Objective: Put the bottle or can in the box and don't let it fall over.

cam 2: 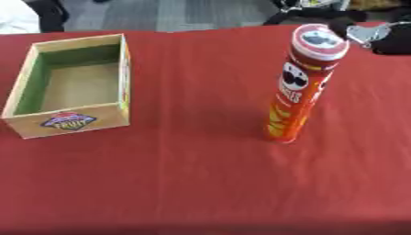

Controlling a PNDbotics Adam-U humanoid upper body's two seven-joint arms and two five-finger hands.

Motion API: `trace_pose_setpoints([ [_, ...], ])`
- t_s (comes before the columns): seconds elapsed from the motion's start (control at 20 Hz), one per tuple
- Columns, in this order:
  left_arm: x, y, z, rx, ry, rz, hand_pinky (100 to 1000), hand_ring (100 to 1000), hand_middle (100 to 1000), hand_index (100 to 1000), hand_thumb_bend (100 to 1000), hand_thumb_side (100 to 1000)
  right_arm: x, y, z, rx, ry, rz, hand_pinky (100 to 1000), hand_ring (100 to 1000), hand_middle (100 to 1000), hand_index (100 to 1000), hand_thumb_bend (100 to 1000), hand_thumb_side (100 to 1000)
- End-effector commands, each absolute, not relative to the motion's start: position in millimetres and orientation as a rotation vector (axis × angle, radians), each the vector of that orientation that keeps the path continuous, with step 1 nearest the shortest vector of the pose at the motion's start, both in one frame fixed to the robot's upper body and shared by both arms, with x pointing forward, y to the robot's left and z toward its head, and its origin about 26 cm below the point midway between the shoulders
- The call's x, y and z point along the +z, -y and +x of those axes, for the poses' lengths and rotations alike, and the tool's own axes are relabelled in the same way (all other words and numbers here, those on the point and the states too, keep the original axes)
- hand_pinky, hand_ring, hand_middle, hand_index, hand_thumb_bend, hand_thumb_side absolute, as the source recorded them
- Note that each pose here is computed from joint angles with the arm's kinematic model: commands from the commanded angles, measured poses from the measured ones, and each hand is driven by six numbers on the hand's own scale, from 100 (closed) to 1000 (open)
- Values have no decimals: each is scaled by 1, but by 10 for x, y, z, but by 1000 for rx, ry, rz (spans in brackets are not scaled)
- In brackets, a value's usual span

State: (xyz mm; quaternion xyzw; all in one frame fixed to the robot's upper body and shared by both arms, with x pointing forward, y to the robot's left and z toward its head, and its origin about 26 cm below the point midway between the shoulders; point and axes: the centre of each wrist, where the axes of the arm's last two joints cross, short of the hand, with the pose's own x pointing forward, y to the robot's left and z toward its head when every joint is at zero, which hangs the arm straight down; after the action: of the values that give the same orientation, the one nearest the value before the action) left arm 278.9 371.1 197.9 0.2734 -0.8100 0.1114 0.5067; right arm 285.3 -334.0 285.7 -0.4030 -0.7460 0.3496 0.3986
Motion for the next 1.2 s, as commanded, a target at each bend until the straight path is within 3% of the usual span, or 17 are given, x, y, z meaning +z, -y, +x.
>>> trace_pose_setpoints([
  [0.05,2112,-3710,2778,252,1998,675,911,837,785,759,558,750,2958,3331,2820,934,1885,-1041,862,903,880,894,543,368],
  [1.2,2123,-3685,2795,241,2000,655,912,837,787,758,559,748,2827,3102,2887,1114,1730,-904,875,909,887,905,541,461],
])
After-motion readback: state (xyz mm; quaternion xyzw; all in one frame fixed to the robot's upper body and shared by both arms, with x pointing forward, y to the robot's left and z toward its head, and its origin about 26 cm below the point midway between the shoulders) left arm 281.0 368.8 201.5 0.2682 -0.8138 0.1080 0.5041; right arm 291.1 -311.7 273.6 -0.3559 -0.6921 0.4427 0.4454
